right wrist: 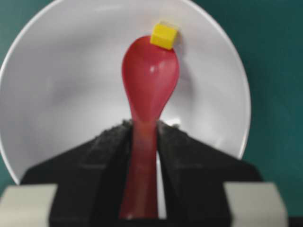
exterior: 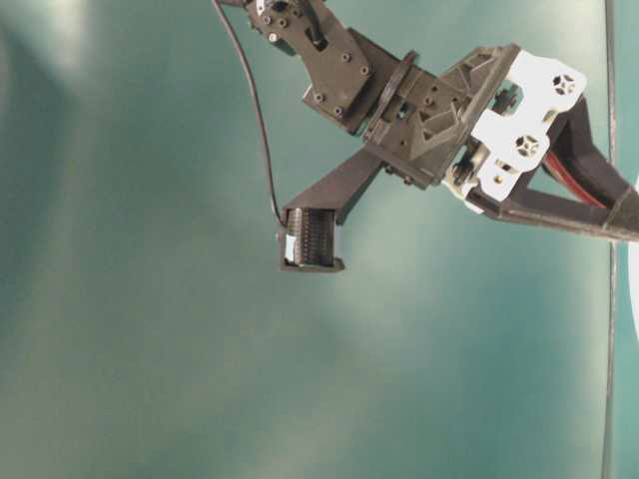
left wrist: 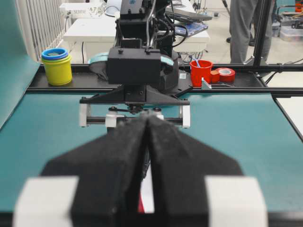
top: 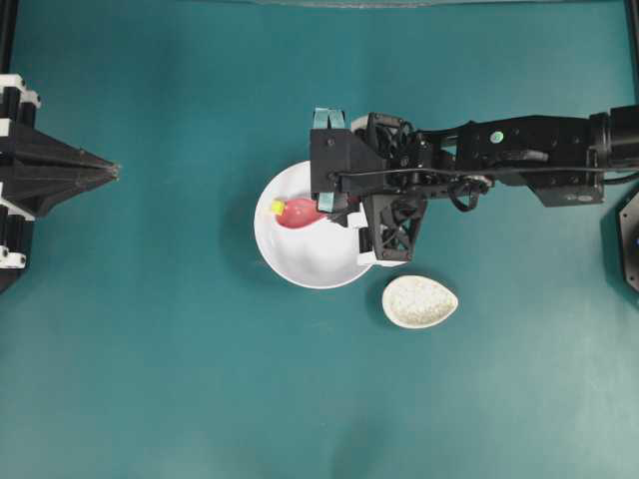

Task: Scoop the yellow hexagonal prism block from the bowl with a spoon using the right arm.
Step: 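Drag the spoon under the yellow block to scoop it up, then raise the spoon holding the yellow block above the bowl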

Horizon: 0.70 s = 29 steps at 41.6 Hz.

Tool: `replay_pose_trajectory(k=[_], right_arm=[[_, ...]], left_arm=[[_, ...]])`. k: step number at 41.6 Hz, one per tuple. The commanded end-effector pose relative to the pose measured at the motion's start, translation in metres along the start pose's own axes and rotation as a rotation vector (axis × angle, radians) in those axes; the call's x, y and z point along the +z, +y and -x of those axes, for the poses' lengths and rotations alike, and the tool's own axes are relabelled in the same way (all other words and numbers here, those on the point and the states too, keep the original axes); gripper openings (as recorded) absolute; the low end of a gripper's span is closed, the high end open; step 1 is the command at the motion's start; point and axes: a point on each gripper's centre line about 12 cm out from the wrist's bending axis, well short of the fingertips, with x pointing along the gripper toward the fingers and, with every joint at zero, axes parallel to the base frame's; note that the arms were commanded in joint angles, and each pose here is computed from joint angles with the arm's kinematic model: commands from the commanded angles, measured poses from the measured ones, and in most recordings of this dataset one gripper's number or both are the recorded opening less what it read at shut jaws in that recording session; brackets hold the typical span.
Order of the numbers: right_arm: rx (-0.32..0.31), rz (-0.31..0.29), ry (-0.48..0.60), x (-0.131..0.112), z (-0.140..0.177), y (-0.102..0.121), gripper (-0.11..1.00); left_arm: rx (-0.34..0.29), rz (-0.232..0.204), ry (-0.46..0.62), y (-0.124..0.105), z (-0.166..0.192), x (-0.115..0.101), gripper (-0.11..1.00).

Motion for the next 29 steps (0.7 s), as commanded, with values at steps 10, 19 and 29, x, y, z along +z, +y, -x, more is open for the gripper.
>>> replay_pose_trajectory(k=[10,19,29], right_arm=[[-0.011,-0.014,-0.07,0.006,0.013,-0.001,0.22],[-0.016,-0.026,-0.115,0.001,0.018,0.001,0.22],[-0.018,-0.049,-0.23,-0.005,0.034,0.009,0.22]], left_arm=[[0.002,0.0,-0.014,0.001,-0.003,0.006,0.0],[0.002,0.0,-0.014,0.001,-0.003,0.006,0.0],[0.003,0.001,-0.014,0.001,-0.003,0.007,0.0]])
